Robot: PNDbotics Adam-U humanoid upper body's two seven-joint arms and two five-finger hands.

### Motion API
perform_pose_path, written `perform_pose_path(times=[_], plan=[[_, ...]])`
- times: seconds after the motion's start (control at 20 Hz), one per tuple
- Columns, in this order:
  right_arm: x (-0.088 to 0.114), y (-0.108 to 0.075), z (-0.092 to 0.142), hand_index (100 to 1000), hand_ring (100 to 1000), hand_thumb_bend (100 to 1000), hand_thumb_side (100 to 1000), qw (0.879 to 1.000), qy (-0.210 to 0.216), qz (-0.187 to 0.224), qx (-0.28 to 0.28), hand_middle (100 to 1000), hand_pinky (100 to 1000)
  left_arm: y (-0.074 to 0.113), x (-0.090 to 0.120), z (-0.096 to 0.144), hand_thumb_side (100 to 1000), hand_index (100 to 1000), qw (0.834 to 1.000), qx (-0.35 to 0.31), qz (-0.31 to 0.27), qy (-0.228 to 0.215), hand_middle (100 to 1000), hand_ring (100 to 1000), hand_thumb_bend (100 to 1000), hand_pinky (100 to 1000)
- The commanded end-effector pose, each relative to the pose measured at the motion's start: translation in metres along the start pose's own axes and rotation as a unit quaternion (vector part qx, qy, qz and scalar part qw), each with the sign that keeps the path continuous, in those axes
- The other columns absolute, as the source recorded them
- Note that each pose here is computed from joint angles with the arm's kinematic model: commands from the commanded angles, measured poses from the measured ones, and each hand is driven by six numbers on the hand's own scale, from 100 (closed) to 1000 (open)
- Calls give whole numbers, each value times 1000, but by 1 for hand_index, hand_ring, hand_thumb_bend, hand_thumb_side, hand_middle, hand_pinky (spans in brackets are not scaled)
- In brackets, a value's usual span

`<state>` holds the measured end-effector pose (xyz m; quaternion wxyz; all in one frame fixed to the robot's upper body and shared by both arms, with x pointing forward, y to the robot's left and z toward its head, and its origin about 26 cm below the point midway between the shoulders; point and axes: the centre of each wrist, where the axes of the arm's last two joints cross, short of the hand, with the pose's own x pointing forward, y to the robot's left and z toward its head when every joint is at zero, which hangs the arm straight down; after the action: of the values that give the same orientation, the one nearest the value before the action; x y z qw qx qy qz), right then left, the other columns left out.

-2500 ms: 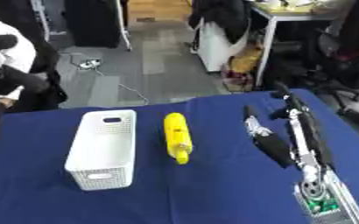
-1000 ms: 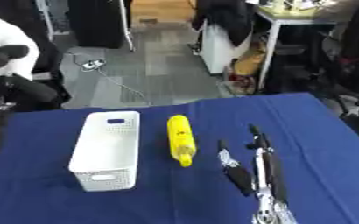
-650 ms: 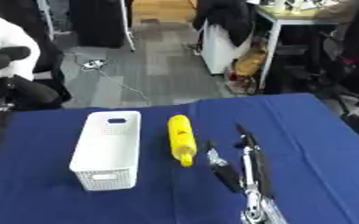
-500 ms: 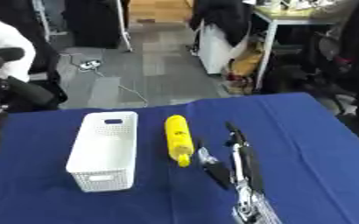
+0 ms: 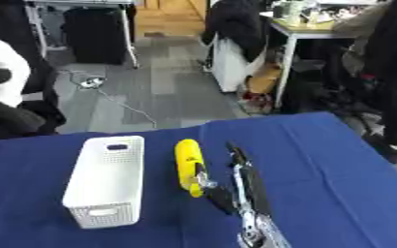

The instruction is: Pick up objects on the table and place them in the box.

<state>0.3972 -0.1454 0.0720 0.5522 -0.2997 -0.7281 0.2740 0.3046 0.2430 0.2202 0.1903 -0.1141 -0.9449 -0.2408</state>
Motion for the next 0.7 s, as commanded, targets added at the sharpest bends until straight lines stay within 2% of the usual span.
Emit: perform_pose_path(times=[0.05,0.35,0.7], plan=[[9,2,-10,1000,734,398,683,1000,-15,12,0,908,867,2,5,-8,828,898,1000,0,-1,-18,890,587,241,668],[14,7,-20,1000,744,400,680,999,-20,37,2,912,879,2,5,-14,827,898,1000,2,4,-27,889,588,244,669],[15,2,-34,1000,750,403,707,999,6,43,-5,916,884,-1,6,-22,825,897,999,4,17,-38,889,589,248,670]])
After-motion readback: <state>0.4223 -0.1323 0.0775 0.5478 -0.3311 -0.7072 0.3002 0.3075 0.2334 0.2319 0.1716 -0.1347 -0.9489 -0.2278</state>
